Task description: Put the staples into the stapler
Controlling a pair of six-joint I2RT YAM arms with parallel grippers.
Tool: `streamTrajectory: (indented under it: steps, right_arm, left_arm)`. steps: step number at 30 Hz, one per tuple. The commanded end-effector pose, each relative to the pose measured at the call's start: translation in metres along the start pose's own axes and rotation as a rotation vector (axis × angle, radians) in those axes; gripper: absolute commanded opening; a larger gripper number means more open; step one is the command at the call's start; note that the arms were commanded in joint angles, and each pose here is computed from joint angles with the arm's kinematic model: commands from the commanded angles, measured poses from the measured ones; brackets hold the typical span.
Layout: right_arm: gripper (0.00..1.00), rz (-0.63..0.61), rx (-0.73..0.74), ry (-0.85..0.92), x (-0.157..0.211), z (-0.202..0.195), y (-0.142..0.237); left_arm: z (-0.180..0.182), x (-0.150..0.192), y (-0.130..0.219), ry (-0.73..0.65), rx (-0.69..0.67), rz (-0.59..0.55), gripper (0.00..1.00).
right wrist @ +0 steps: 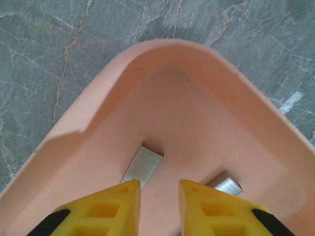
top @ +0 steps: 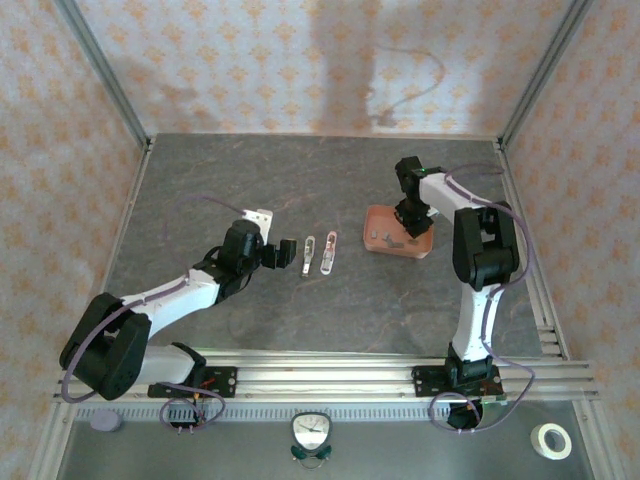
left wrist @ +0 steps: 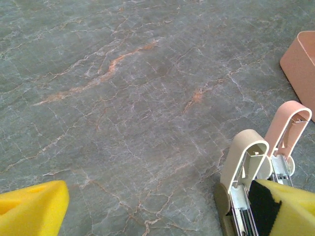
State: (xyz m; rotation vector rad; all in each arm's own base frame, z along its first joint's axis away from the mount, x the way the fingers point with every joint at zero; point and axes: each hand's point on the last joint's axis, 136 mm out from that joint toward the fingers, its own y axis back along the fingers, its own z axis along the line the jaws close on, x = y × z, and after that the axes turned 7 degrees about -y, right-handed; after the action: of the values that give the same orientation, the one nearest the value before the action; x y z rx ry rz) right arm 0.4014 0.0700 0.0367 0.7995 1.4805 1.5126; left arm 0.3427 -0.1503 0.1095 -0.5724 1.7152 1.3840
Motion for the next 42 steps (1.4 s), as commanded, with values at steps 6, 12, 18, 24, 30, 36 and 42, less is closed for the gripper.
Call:
streamTrajectory:
  steps: [6, 12, 18, 24, 30, 36, 42]
  right_arm:
    - [0.27, -0.015, -0.008, -0.022, -0.006, 0.009, 0.0]
    - [0.28, -0.023, -0.028, -0.022, -0.009, 0.013, 0.002]
    - [0.3, -0.034, -0.047, -0.023, -0.011, 0.017, 0.005]
    - [0.3, -0.021, -0.012, -0.024, -0.008, 0.01, -0.004]
    - [0.29, -0.006, 0.015, -0.023, -0.004, 0.005, -0.018]
    - [0.25, 0.009, 0.045, -0.015, -0.001, 0.0, -0.029]
    - [0.18, 0.009, 0.04, -0.007, -0.001, -0.002, -0.028]
  left_arm:
    - [0.006, -0.008, -0.002, -0.013, -0.013, -0.038, 0.95]
    - [0.008, -0.007, -0.002, -0.012, -0.018, -0.038, 0.95]
    - [0.008, -0.007, -0.002, -0.009, -0.013, -0.04, 0.95]
    - [0.007, -0.007, -0.002, -0.011, -0.009, -0.041, 0.95]
    - [0.008, -0.005, -0.002, -0.02, -0.011, -0.034, 0.95]
    - [0.009, -0.004, -0.003, -0.022, -0.014, -0.03, 0.96]
    - [0.009, -0.003, -0.003, -0.023, -0.014, -0.027, 0.96]
